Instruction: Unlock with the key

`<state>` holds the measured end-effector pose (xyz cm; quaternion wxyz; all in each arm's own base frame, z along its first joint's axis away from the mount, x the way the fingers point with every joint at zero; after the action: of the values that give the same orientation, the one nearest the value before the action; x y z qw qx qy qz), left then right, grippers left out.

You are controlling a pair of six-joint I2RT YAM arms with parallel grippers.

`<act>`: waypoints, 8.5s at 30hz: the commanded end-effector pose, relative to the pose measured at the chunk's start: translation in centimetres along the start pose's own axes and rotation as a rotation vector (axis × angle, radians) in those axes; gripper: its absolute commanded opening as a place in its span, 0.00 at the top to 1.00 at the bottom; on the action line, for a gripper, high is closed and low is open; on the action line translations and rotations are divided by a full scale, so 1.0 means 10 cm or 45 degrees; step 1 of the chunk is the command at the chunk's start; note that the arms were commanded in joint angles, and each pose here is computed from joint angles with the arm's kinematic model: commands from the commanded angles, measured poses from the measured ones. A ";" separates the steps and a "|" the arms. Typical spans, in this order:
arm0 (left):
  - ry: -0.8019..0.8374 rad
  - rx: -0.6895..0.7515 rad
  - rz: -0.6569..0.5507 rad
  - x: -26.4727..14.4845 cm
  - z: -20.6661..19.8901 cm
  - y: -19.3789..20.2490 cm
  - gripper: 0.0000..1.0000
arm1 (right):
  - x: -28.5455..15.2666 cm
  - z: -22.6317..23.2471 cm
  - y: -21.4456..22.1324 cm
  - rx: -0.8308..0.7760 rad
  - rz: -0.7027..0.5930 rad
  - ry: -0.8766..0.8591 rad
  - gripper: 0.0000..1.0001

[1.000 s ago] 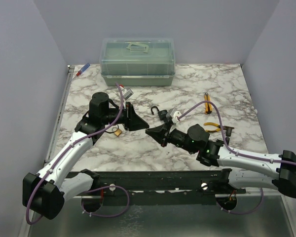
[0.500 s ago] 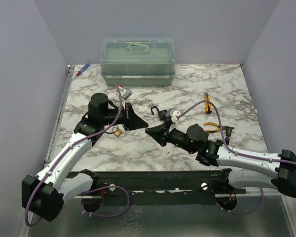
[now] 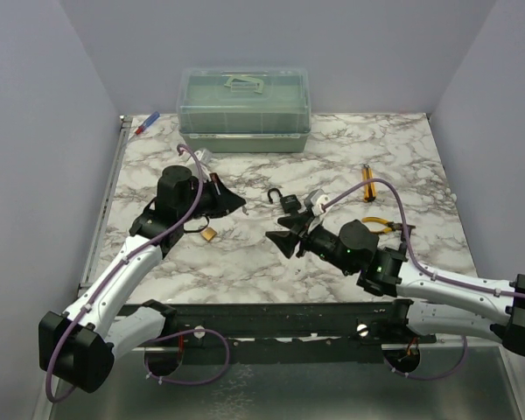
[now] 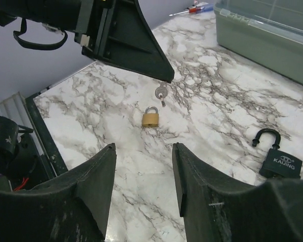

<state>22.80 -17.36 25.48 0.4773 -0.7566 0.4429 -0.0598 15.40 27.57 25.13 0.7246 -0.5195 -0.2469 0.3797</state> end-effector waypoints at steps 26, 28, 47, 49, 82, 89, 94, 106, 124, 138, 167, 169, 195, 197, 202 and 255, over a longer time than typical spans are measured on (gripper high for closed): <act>-0.335 -0.523 -0.199 -0.10 0.00 -0.16 1.00 | 0.83 0.01 0.00 -0.488 -0.322 -0.097 0.50; -0.326 -0.532 -0.189 -0.09 -0.02 -0.14 1.00 | 0.84 0.01 0.00 -0.496 -0.324 -0.089 0.52; -0.278 -0.565 -0.151 -0.05 -0.16 -0.07 1.00 | 0.94 -0.07 0.00 -0.536 -0.315 0.004 0.64; -0.277 -0.563 -0.156 -0.05 -0.17 -0.07 1.00 | 0.95 -0.08 0.01 -0.535 -0.311 0.015 0.65; -0.276 -0.555 -0.177 -0.08 -0.19 -0.05 1.00 | 0.95 -0.18 0.08 -0.581 -0.229 0.087 1.00; -0.271 -0.546 -0.185 -0.11 -0.20 -0.06 0.78 | 0.91 -0.16 0.07 -0.545 -0.234 0.074 1.00; -0.345 -0.495 -0.205 -0.19 -0.15 -0.07 0.14 | 0.83 -0.15 0.07 -0.472 -0.225 0.071 1.00; -0.840 -0.253 -0.177 -0.51 0.26 -0.01 0.03 | 0.41 -0.07 0.03 -0.229 -0.190 -0.001 1.00; -0.956 -0.161 0.082 -0.19 0.78 0.41 0.01 | 0.09 0.32 -0.04 0.266 0.159 -0.453 1.00; -1.071 -0.255 0.257 0.14 1.10 0.66 0.03 | 0.08 -0.03 0.20 0.190 0.246 -0.124 0.99; -1.231 -0.409 0.466 0.36 1.61 1.07 0.32 | -0.09 -0.19 0.39 0.161 0.320 -0.008 1.00; -1.232 -0.408 0.474 0.36 1.61 1.08 0.32 | -0.09 -0.20 0.40 0.164 0.320 -0.006 0.99; -1.157 -0.375 0.459 0.46 1.64 1.09 1.00 | -0.15 -0.23 0.46 0.161 0.331 0.007 0.99; -1.106 -0.377 0.415 0.45 1.56 1.01 1.00 | -0.14 -0.22 0.45 0.167 0.327 0.003 1.00; -0.936 -0.380 0.281 0.39 1.28 0.71 1.00 | -0.12 -0.18 0.40 0.189 0.303 -0.015 0.99; 0.094 -0.721 -0.090 0.04 -0.13 -0.34 1.00 | 0.10 0.06 -0.17 0.469 0.029 -0.073 1.00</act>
<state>25.04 -18.07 27.15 0.2352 -0.8699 0.4288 0.0643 14.88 27.72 24.60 0.7767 -0.3786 -0.1674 0.4747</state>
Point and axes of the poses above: each gripper's point midway between its finger pads, its own x axis out along the fingers, its own z axis along the line the jaws close on, y = z × x, the point moved 6 cm from there along -x, back along the fingers, and after that the axes turned 11 degrees about x, right-handed, at the moved point
